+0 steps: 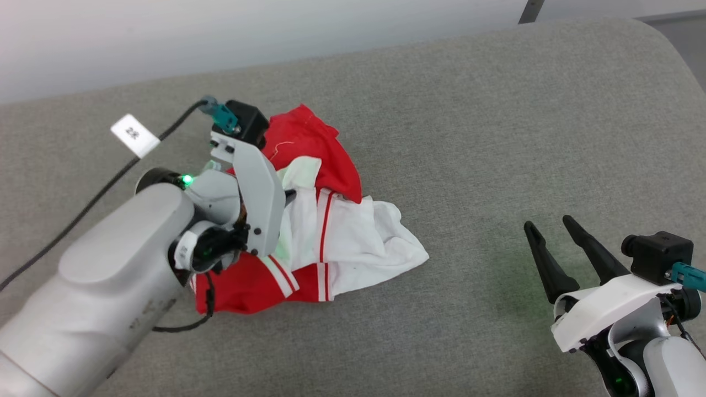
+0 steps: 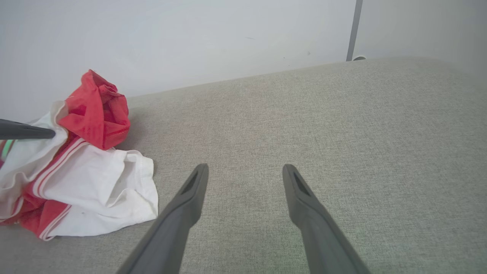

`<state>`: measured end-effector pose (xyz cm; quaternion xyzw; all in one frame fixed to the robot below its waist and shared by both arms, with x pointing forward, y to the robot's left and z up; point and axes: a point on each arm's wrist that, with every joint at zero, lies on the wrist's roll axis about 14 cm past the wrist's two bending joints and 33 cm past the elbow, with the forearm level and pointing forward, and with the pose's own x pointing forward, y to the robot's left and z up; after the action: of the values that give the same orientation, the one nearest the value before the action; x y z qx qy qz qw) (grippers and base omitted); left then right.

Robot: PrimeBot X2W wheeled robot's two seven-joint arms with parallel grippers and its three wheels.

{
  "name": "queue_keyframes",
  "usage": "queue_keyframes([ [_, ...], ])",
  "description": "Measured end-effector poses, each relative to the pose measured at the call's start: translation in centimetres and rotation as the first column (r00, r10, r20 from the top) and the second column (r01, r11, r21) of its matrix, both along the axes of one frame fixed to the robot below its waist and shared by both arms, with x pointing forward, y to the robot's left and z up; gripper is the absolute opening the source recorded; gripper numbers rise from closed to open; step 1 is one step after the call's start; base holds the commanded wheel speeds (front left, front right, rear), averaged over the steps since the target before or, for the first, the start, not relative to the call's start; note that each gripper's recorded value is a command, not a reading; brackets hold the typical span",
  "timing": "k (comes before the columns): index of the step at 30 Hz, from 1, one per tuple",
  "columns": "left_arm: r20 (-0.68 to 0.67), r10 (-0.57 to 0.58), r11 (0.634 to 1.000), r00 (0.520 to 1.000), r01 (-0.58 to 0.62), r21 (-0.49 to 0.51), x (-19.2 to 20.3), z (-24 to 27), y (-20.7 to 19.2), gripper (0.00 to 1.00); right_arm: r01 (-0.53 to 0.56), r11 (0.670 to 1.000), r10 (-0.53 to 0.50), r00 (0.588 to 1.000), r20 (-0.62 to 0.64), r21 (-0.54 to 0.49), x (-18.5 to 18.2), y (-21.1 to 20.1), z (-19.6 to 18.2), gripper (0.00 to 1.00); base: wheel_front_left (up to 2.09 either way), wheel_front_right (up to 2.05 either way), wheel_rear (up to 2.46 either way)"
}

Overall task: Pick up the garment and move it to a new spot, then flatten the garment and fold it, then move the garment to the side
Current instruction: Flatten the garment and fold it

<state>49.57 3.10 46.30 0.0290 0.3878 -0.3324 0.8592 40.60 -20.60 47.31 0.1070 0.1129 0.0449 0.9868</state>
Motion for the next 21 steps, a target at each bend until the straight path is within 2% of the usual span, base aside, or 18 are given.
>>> queue_keyframes([
  [7,0.062,0.048,0.996,0.997,-0.043,-0.081,0.6,3.8,1.0,0.00,-0.002,1.000,0.002,1.000,0.007,0.004,0.0,0.1,0.3,1.00,0.00,0.00,0.00],
  [12,0.114,0.115,0.986,0.987,-0.099,-0.136,0.2,6.4,3.3,0.00,-0.013,1.000,0.013,1.000,-0.002,0.010,-0.1,0.6,0.1,1.00,0.00,0.00,0.00],
  [17,0.147,0.240,0.958,0.960,-0.210,-0.193,-0.8,8.1,7.2,0.01,-0.036,0.999,0.036,0.999,-0.002,0.009,0.2,1.4,0.3,1.00,0.00,0.00,0.00],
  [21,0.174,0.369,0.922,0.913,-0.335,-0.195,-1.7,8.3,12.0,0.03,-0.057,0.998,0.057,0.998,0.004,0.012,0.5,2.1,0.6,1.00,0.00,0.00,0.00],
])
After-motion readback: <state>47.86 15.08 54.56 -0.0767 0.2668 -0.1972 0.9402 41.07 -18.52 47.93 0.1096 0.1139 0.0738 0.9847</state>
